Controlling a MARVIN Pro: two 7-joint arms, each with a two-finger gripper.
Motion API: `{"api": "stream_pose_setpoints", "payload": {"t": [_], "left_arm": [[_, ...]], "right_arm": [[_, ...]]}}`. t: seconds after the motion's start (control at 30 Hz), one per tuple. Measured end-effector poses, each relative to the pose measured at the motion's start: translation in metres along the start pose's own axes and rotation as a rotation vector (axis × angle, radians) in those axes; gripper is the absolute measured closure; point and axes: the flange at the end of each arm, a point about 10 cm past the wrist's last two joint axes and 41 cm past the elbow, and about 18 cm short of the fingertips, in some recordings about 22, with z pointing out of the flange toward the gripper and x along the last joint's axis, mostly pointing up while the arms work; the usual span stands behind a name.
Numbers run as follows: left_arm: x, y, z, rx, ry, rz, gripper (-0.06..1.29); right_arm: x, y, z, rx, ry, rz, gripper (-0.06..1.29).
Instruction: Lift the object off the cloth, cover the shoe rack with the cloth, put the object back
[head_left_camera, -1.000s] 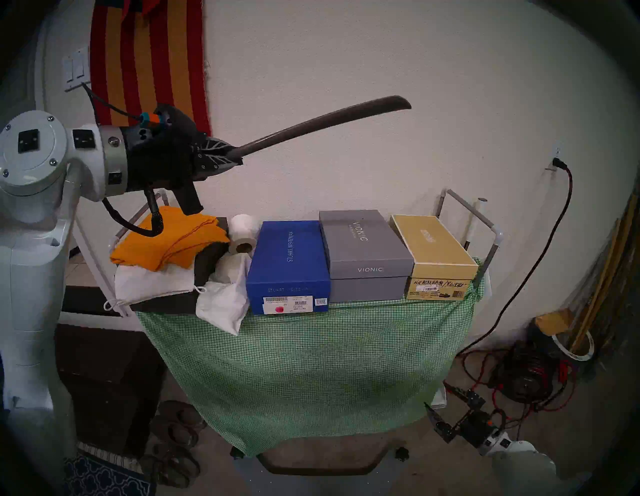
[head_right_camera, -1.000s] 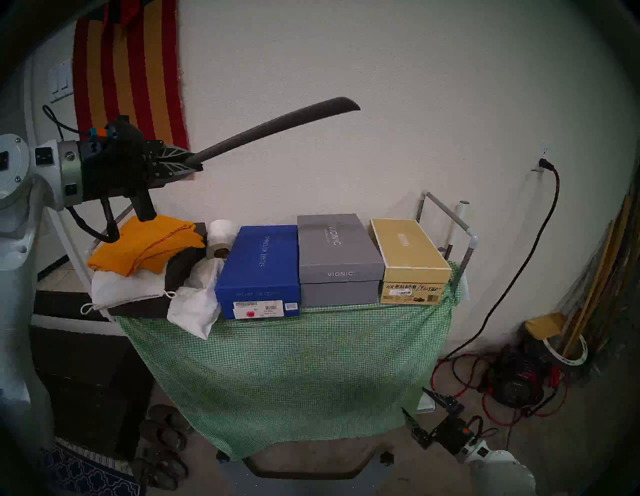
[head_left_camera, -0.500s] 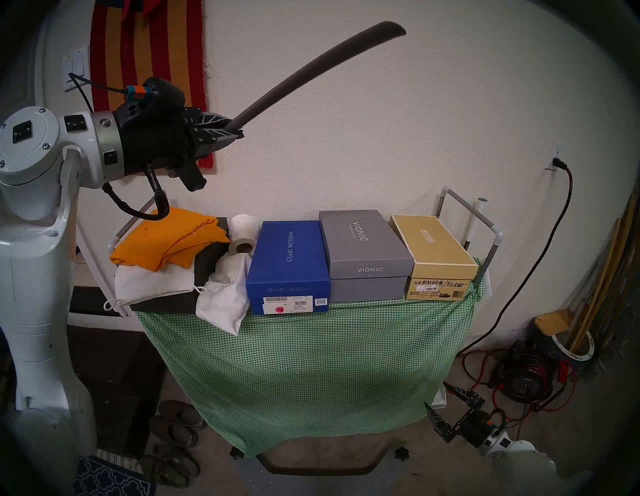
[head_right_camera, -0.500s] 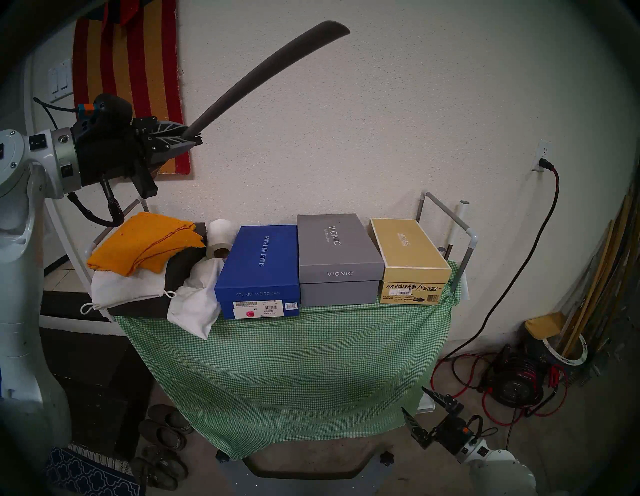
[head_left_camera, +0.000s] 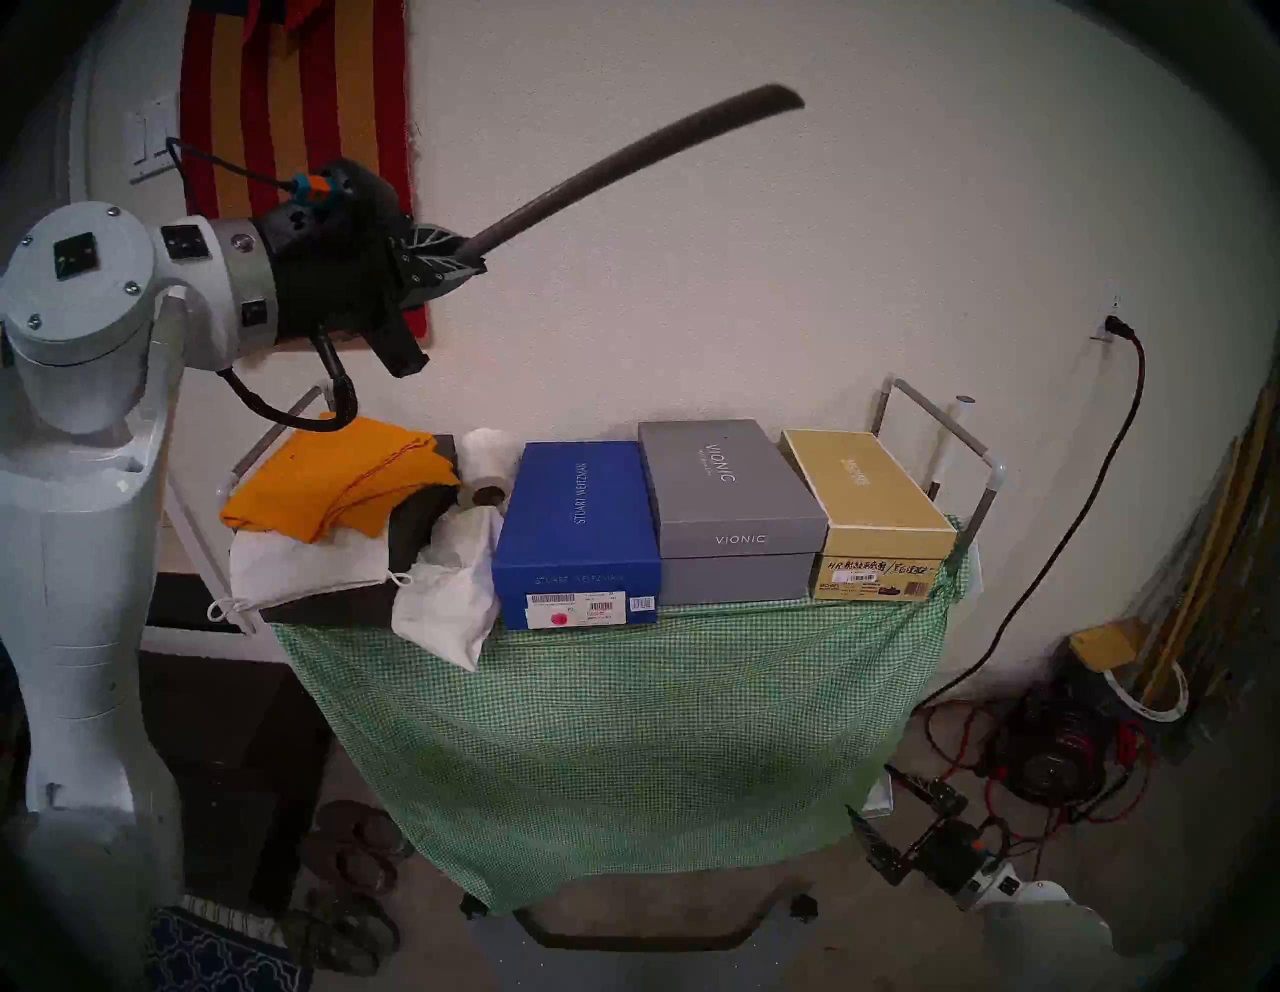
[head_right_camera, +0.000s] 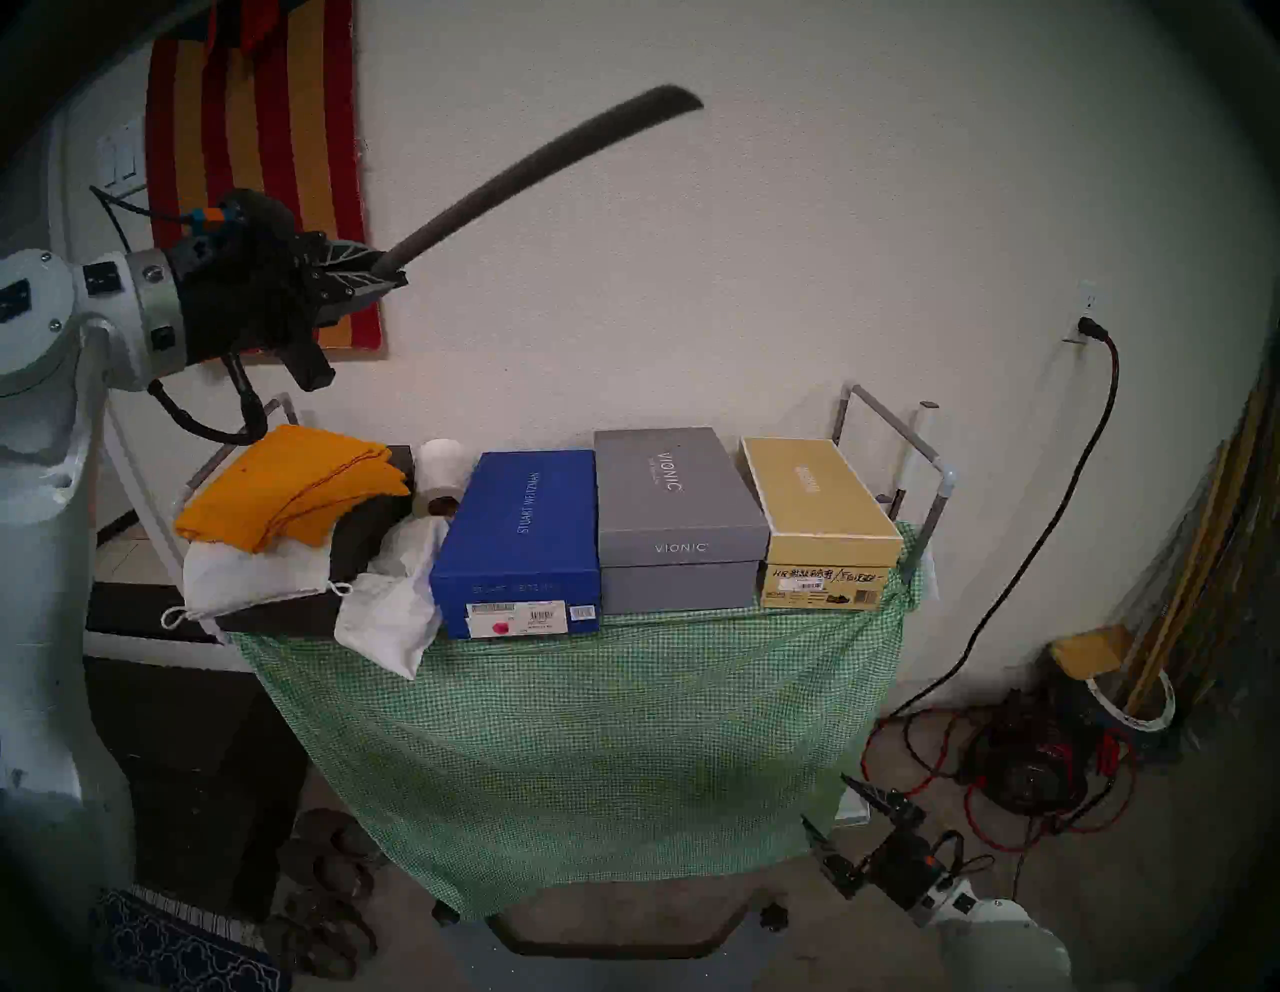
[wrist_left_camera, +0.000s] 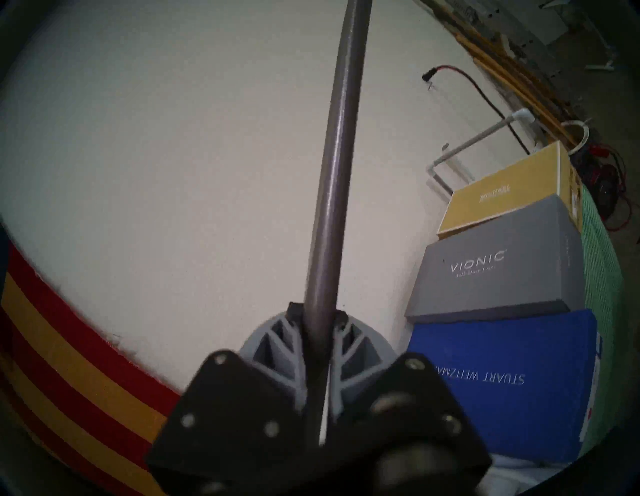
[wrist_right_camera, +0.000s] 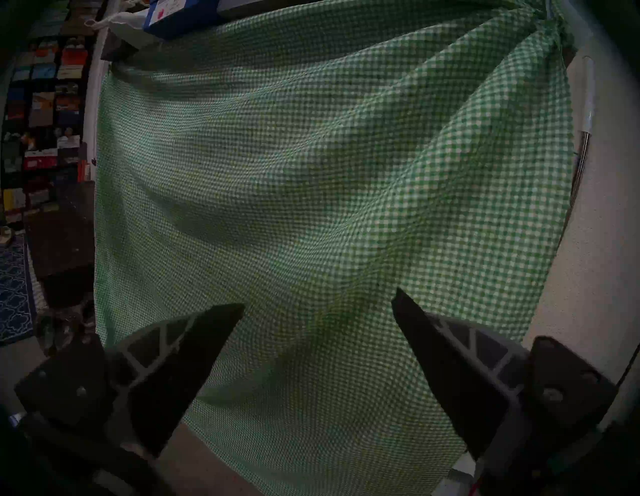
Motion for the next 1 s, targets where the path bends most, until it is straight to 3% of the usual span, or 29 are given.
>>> {"api": "stream_pose_setpoints", "payload": {"t": [0.2,0.43,0.5,0.7,1.0], "left_arm": [[-0.026,0.013,0.033,-0.017,-0.120,0.023,1.16],[-0.038,0.028,0.058,-0.020,-0.203,0.081,1.16],[-0.046,0.037,0.073,-0.023,-0.249,0.120,1.16],[-0.054,0.051,0.093,-0.039,-0.303,0.183,1.16],[-0.071,0.070,0.130,-0.081,-0.433,0.336,1.16]], "right_arm": [[0.000,-0.001,0.001,0.010,-0.001,-0.003,0.00],[0.000,-0.003,0.000,0.018,-0.004,-0.005,0.00],[0.000,-0.003,0.000,0.022,-0.006,-0.006,0.00],[0.000,-0.003,-0.001,0.026,-0.007,-0.007,0.00],[0.000,-0.004,-0.001,0.031,-0.009,-0.009,0.00]]}}
